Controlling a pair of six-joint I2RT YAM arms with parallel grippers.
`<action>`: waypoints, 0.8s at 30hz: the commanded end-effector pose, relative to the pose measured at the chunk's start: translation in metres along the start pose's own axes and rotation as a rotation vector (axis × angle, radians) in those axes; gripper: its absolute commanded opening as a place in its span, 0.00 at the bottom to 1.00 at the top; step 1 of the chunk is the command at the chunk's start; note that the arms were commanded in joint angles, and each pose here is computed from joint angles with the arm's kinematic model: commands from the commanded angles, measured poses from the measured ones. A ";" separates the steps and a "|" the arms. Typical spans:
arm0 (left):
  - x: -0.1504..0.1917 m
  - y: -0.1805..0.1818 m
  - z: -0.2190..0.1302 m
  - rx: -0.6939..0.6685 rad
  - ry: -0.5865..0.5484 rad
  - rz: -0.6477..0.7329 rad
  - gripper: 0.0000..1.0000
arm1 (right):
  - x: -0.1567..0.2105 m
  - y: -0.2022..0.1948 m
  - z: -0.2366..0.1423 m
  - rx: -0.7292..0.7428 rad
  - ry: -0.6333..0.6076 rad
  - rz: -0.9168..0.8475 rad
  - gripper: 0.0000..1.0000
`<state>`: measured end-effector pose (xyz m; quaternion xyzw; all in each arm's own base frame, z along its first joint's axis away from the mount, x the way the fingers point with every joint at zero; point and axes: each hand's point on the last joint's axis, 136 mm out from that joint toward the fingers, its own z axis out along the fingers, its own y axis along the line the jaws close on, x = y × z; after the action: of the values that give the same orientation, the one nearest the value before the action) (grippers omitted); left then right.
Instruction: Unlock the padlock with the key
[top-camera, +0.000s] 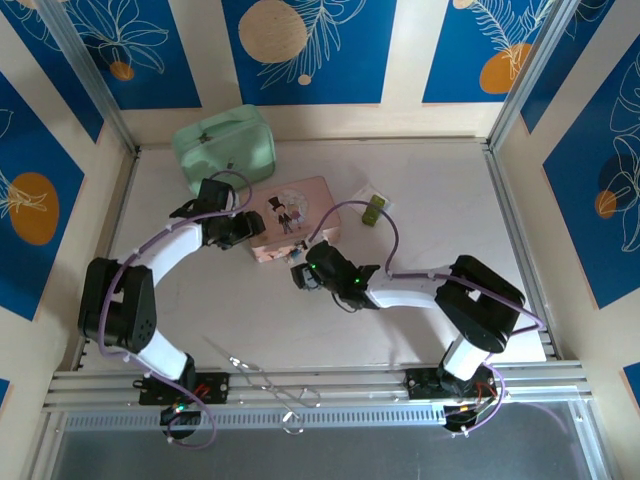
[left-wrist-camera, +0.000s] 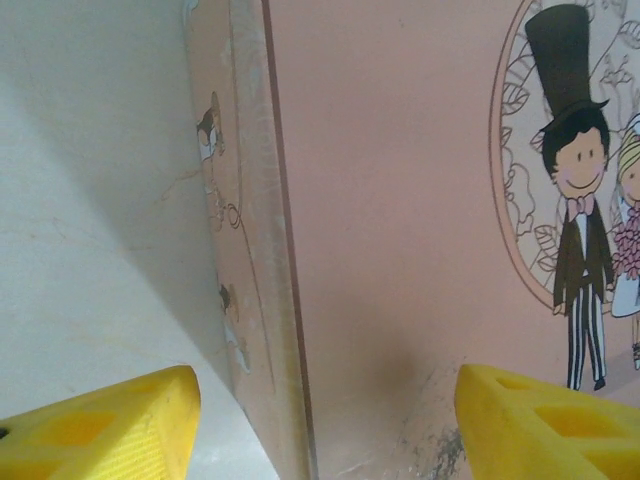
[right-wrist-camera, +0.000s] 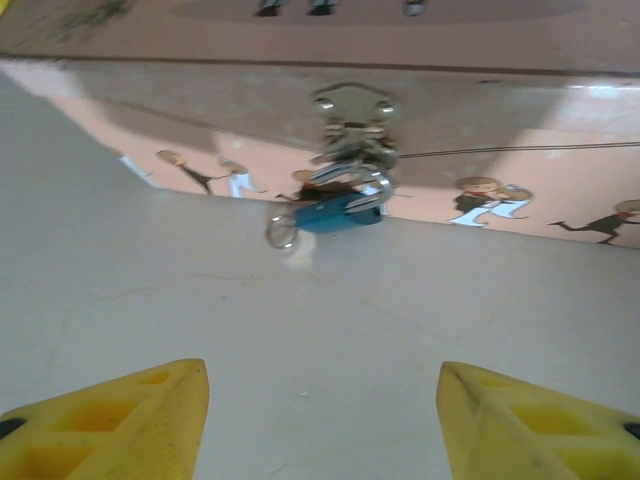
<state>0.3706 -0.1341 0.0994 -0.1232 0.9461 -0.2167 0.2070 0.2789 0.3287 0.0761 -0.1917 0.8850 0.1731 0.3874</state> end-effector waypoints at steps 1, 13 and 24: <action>-0.009 0.001 -0.005 -0.016 -0.013 0.028 0.66 | -0.023 0.008 -0.012 0.005 -0.104 -0.019 0.60; 0.000 -0.010 -0.005 0.070 0.001 0.000 0.64 | -0.024 0.018 0.001 -0.166 -0.072 0.048 0.59; 0.007 -0.005 -0.006 0.062 0.006 -0.004 0.64 | -0.010 0.004 0.044 -0.074 -0.031 -0.029 0.68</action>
<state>0.3648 -0.1399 0.0959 -0.1171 0.9438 -0.2358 0.1998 0.2973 0.3438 0.0438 -0.2111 0.8791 0.2036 0.3756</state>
